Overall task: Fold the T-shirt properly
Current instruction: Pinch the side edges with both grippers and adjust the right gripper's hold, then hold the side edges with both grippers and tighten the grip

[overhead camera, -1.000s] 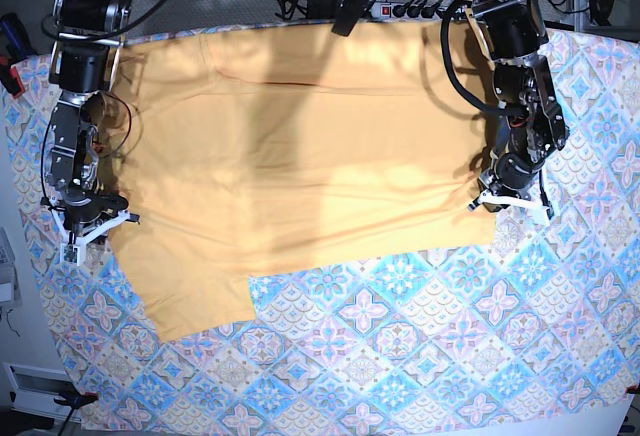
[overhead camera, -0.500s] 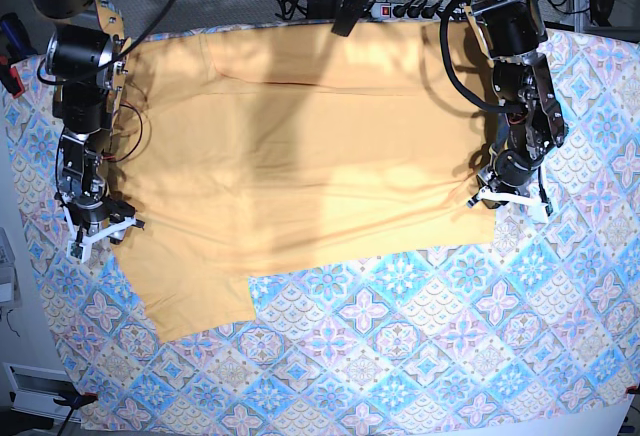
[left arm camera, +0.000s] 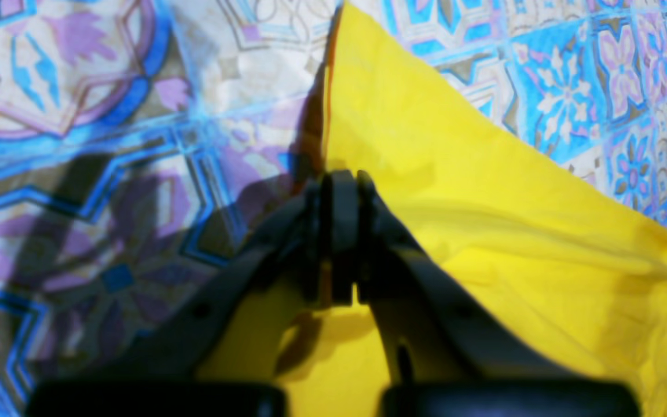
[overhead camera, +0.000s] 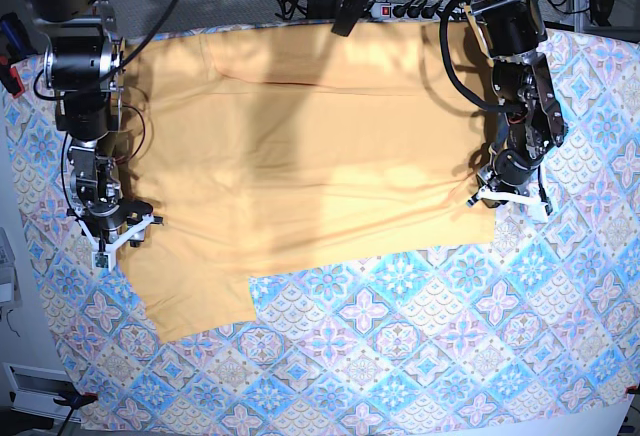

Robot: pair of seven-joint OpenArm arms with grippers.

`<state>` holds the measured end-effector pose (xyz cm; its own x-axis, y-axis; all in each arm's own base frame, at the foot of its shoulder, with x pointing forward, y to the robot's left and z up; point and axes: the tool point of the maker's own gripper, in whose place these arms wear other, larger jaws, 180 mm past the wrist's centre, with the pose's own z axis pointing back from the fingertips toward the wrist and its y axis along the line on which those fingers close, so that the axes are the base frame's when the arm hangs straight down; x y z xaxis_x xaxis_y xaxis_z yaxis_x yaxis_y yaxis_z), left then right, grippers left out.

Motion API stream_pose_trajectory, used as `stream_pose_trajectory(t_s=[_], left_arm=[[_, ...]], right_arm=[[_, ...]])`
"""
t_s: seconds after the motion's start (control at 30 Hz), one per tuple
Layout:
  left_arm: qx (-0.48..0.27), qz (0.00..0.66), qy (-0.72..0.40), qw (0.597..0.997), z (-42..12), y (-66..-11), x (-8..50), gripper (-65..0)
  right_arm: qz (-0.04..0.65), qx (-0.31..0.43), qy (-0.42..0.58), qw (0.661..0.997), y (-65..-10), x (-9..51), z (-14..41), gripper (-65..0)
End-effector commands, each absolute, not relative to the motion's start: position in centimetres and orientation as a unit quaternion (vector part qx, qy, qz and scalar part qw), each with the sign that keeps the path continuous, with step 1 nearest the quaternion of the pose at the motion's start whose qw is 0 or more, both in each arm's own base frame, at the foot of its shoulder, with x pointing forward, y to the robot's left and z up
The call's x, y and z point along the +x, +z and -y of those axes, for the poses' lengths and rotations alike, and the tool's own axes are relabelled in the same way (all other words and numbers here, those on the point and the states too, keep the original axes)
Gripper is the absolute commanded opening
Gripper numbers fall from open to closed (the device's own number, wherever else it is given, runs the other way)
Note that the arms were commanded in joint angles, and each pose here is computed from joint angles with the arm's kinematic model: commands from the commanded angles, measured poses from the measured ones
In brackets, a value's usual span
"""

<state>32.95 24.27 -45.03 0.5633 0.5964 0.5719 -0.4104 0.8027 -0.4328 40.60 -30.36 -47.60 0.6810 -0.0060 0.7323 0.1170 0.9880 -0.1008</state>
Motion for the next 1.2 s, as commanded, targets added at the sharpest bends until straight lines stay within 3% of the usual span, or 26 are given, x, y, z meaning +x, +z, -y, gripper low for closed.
stream_pose_trajectory(t_s=[0.0,0.1,0.17,0.37,0.6,0.9,1.17], left_arm=[[-0.126,0.394,0.283,0.865,-24.8,-43.5,34.2,-65.0],[-0.126,0.394,0.283,0.865,-24.8,-43.5,34.2,-65.0],[-0.126,0.394,0.283,0.865,-24.8,-43.5,34.2,-65.0],[-0.126,0.394,0.283,0.865,-24.8,-43.5,34.2,-65.0],[-0.124,0.394,0.283,0.866,-25.0,-43.5,34.2,-65.0],[-0.125,0.394,0.283,0.865,-24.9,-43.5,34.2,-65.0],[-0.126,0.394,0.283,0.866,-24.8,-43.5,34.2,-65.0]], right_arm=[[0.414,-0.076,-0.033,0.907,-46.3,41.7,31.2,-44.9],[0.412,-0.075,-0.035,0.908,-46.4,41.6,31.1,-56.8],[0.414,-0.074,-0.035,0.907,-46.2,41.8,31.0,-61.3],[0.431,-0.075,-0.034,0.899,-45.1,42.5,31.2,-64.4],[0.449,-0.077,-0.082,0.887,-42.3,41.4,33.3,-64.4],[0.464,-0.088,-0.075,0.878,-40.9,40.1,33.6,-63.7],[0.45,-0.08,-0.113,0.882,-43.4,41.2,34.5,-45.6]])
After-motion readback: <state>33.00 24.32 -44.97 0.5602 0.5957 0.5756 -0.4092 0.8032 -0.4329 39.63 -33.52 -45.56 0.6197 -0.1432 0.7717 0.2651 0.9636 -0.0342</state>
